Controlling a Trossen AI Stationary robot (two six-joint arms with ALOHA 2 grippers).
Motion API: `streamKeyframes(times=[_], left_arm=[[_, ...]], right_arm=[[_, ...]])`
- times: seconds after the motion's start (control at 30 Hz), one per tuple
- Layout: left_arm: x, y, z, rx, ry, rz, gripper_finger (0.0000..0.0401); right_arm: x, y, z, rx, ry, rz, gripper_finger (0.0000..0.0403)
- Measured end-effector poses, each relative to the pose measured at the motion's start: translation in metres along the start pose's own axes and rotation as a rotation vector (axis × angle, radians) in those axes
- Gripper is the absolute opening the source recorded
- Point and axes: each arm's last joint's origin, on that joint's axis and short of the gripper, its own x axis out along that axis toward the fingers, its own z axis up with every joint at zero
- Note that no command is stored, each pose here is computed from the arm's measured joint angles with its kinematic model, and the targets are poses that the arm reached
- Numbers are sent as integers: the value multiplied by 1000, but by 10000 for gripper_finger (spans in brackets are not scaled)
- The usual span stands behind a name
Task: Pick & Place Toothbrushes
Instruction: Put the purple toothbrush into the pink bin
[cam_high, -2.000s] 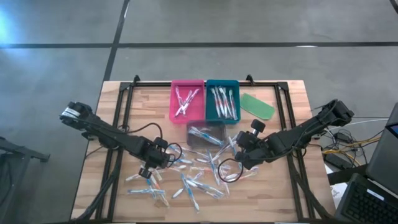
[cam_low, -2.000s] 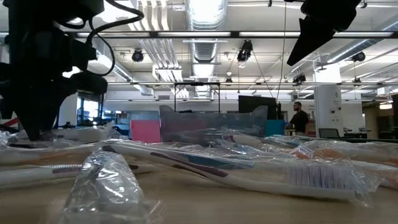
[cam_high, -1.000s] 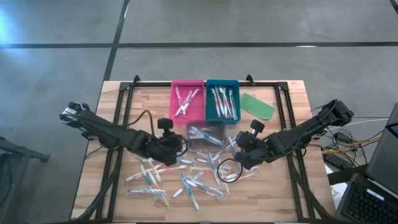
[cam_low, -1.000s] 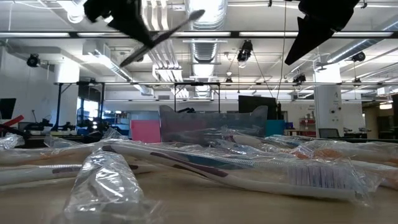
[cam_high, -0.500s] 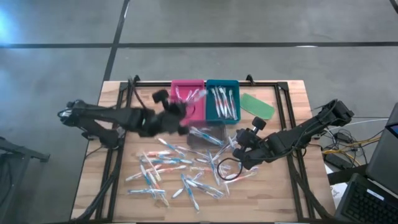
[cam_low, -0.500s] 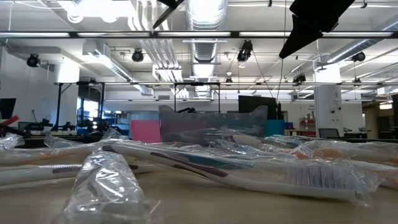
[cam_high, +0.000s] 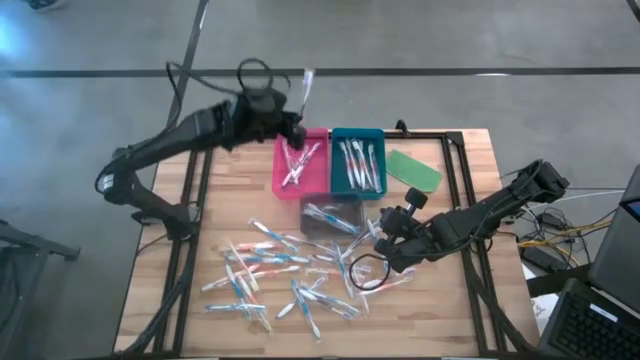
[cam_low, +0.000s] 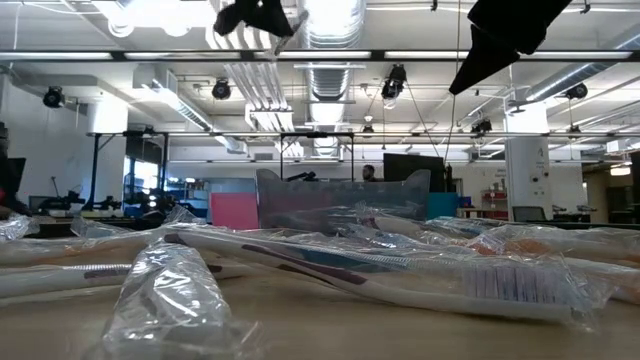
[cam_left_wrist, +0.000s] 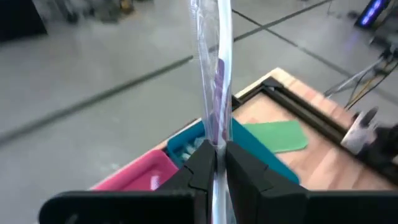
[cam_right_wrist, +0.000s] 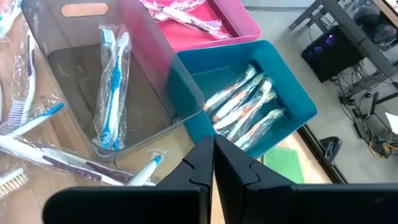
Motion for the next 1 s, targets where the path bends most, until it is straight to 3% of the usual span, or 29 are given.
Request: streamKeyframes(times=[0.2,0.37,0.63,0.73,0.83,1.0], left_arm=[[34,30,10,-181,103,-90,35],[72,48,2,-273,191,-52,35],[131,60,-33,-328,394,69,35],[151,62,-49,-378,493,63,35],[165,63,-63,-438,599,41,35],[179,68,-80,-446,684,106,35]], right_arm=[[0,0,0,-11,0,0,8],[0,0,0,-11,0,0,8],[4,1,-8,-28,13,-9,8],[7,1,-14,-24,23,-18,8],[11,1,-20,-16,37,-25,8],[12,1,-24,-33,44,-30,8]])
